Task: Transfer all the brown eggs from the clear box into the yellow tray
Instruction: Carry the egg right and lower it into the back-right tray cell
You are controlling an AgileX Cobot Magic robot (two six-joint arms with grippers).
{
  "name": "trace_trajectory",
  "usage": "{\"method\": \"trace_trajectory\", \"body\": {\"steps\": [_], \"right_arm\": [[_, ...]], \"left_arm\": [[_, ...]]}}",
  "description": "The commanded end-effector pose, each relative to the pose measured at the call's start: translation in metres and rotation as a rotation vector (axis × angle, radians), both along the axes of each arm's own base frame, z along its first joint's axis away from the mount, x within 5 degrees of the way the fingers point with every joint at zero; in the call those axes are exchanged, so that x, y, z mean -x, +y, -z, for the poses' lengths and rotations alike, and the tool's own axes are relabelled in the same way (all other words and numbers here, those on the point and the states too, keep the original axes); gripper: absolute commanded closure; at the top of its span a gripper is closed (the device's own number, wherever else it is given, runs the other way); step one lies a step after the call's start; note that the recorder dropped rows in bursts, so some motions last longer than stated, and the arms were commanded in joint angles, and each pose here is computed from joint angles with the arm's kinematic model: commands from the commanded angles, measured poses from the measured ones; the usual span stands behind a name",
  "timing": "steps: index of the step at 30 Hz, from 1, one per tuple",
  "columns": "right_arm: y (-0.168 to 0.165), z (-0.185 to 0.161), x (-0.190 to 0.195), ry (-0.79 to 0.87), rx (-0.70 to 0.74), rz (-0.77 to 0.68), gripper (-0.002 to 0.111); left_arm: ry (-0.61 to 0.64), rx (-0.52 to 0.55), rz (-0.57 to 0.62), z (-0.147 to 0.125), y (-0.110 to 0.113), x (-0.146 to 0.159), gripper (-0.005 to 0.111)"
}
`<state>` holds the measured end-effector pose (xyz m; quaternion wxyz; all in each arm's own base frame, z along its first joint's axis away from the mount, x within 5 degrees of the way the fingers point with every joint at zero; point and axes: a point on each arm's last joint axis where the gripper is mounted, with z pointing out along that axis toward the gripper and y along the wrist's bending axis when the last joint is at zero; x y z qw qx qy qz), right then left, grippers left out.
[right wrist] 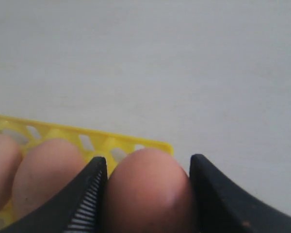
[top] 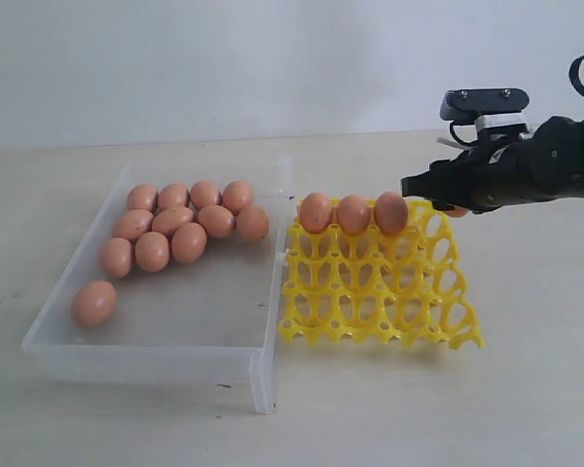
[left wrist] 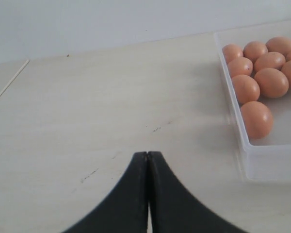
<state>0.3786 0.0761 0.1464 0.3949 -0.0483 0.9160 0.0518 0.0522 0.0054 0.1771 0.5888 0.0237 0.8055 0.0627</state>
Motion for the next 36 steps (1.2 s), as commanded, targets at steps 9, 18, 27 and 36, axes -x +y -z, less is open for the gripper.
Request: {"method": "trace_trajectory", "body": {"steps": [9, 18, 27, 36], "right_arm": [[0.02, 0.001, -0.015, -0.016, 0.003, -0.051, 0.108], [0.022, 0.019, -0.015, 0.048, 0.013, -0.057, 0.108], [0.022, 0.02, -0.015, 0.05, 0.013, -0.057, 0.1], [0.022, 0.007, -0.014, 0.029, 0.007, -0.059, 0.042]], "left_arm": [[-0.013, 0.007, 0.006, -0.002, 0.0, 0.0, 0.107], [-0.013, 0.007, 0.006, -0.002, 0.0, 0.0, 0.107], [-0.013, 0.007, 0.006, -0.002, 0.0, 0.0, 0.107], [-0.013, 0.007, 0.006, -0.002, 0.0, 0.0, 0.107]]}}
